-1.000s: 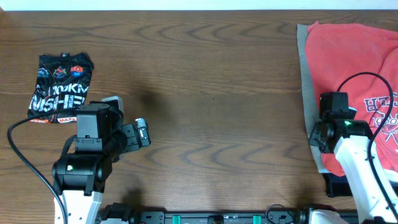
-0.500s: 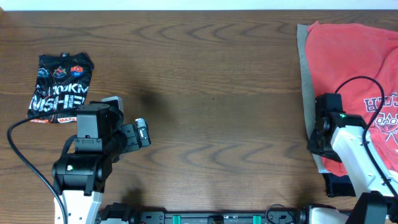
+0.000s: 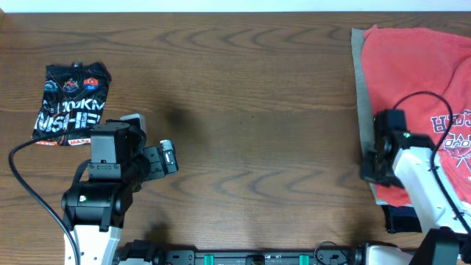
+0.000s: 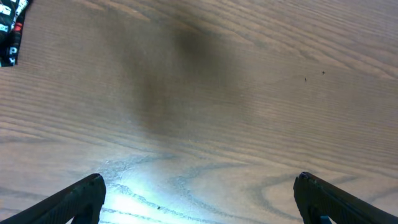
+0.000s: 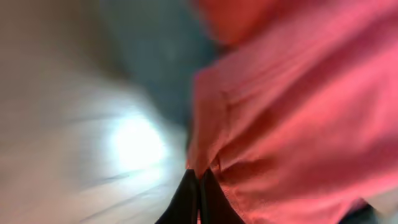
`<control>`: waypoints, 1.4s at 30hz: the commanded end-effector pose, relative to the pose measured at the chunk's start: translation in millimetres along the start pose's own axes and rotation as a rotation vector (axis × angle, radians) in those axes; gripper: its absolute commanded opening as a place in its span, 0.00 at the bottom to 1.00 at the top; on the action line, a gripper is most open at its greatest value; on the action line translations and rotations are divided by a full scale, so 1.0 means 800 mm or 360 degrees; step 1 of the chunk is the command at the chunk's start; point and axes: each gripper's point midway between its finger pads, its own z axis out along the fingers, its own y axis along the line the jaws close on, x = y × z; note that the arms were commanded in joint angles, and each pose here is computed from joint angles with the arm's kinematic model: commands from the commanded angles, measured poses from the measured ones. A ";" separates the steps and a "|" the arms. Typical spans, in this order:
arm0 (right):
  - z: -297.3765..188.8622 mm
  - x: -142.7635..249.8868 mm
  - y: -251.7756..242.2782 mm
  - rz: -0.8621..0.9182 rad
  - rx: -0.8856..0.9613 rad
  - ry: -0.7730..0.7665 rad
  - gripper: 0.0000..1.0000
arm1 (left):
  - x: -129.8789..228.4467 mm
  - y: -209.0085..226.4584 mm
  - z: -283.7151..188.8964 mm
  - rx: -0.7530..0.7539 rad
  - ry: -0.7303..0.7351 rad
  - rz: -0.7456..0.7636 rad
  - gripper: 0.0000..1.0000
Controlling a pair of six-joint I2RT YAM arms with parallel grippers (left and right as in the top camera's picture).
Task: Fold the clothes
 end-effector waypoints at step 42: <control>-0.152 -0.001 0.268 -0.0973 -0.0788 -0.0590 0.99 | 0.031 -0.054 0.045 0.0383 0.0438 -0.0193 0.99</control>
